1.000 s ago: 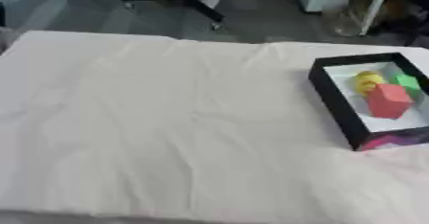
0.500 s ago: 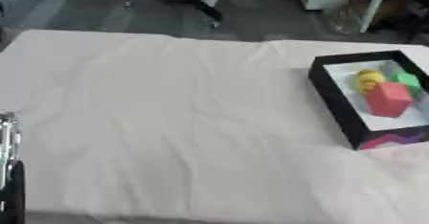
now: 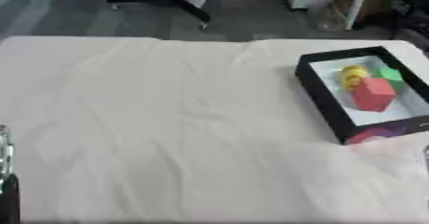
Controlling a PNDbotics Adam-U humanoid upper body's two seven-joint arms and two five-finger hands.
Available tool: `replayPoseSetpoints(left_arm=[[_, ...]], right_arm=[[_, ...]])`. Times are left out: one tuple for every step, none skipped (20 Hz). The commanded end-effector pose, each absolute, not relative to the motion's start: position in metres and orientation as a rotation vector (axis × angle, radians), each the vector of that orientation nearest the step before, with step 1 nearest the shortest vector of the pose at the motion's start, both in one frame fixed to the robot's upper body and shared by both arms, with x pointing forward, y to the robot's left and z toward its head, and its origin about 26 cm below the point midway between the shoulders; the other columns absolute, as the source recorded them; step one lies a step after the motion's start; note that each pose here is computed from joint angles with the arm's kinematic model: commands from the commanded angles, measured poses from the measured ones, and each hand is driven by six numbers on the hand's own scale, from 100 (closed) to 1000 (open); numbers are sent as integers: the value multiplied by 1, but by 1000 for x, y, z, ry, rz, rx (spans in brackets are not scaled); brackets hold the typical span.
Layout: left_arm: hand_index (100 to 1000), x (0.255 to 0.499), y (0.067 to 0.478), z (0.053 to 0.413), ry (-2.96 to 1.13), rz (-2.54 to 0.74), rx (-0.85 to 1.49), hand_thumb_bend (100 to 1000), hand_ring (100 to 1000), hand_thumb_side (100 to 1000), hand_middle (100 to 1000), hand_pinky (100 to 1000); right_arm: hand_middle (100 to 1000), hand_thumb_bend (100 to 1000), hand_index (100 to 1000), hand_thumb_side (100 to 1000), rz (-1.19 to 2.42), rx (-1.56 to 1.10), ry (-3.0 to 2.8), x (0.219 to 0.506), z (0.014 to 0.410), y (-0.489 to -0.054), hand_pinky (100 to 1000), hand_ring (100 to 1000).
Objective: Pick up the objects with one hand, pass them to the other hand, and then place them into the box on the other side of the table.
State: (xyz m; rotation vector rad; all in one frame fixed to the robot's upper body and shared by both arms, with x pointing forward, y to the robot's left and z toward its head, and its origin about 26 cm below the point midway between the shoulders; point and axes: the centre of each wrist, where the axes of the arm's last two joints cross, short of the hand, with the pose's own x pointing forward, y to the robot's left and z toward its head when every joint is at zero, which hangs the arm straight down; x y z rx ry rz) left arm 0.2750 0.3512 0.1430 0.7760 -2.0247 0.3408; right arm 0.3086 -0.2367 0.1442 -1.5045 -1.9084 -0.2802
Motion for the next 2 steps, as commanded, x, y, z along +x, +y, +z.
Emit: replayPoseSetpoints(left_arm=[[668, 276, 351, 147, -2044, 341, 762, 927, 533, 725, 582, 604], [667, 276, 350, 147, -2044, 343, 757, 925, 532, 725, 580, 604]], right_arm=[[638, 100, 964, 477, -414, -1589, -1828, 309, 149, -235, 390, 641], [633, 100, 968, 481, -415, -1581, -1829, 309, 149, -234, 385, 635]])
